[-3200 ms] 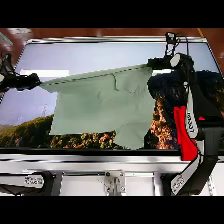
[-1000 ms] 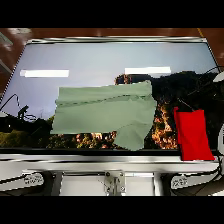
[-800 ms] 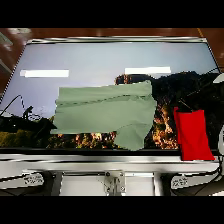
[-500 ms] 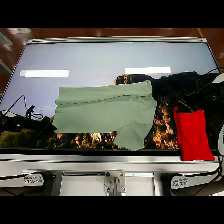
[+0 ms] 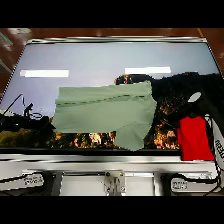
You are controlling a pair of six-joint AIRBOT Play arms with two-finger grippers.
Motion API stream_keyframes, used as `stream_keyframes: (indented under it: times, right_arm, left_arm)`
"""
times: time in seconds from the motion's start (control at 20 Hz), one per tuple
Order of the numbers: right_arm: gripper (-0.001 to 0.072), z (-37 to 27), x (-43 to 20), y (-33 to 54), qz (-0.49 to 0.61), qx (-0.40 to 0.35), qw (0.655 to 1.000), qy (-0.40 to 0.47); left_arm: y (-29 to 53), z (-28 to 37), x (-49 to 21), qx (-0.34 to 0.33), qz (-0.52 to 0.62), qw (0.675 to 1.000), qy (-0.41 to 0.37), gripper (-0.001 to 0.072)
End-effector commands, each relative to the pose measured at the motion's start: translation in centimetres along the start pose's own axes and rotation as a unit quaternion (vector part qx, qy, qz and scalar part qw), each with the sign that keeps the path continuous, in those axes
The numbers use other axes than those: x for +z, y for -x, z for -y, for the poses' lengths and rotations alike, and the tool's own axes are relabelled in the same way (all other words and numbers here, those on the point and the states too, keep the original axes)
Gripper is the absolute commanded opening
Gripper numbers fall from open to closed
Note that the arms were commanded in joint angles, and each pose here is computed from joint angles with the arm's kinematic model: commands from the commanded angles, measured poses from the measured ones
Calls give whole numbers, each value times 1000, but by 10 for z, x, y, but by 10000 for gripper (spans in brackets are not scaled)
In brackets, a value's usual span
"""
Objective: Fold the shirts.
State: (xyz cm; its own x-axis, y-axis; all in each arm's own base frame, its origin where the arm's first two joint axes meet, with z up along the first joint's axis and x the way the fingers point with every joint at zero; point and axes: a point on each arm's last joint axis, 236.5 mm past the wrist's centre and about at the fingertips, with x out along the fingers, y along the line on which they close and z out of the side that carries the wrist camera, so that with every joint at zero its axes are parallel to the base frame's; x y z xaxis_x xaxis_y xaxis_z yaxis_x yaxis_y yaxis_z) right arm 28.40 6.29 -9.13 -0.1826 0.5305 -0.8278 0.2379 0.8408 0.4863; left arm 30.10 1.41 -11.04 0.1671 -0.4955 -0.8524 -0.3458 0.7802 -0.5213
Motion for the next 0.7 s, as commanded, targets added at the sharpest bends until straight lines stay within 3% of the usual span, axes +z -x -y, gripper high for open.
stream_keyframes:
  times: [0.0,0.2,0.25,0.3,0.4,0.45,0.55,0.65]
  right_arm:
    - [637,-13,-3,-36,25,37,999,-31]
    - [633,-27,12,-54,62,17,998,-13]
    - [587,-28,16,-56,69,11,997,-16]
    - [491,-28,18,-58,74,8,997,-19]
    - [486,-31,15,-59,67,13,997,-21]
    - [328,-33,8,-58,54,16,998,-19]
    - [92,-36,0,-53,43,21,999,-9]
    - [58,-47,6,-36,74,36,997,7]
  left_arm:
    - [9,10,0,-8,8,1000,-15,37]
    - [11,12,-3,-11,4,1000,-23,37]
    - [11,12,-3,-10,4,1000,-23,37]
    - [11,12,-3,-10,4,1000,-23,37]
    - [11,12,-2,-10,7,999,-30,37]
    - [11,11,0,-8,10,999,-36,37]
    - [12,9,4,-5,18,999,-39,37]
    - [14,10,8,-3,26,998,-52,37]
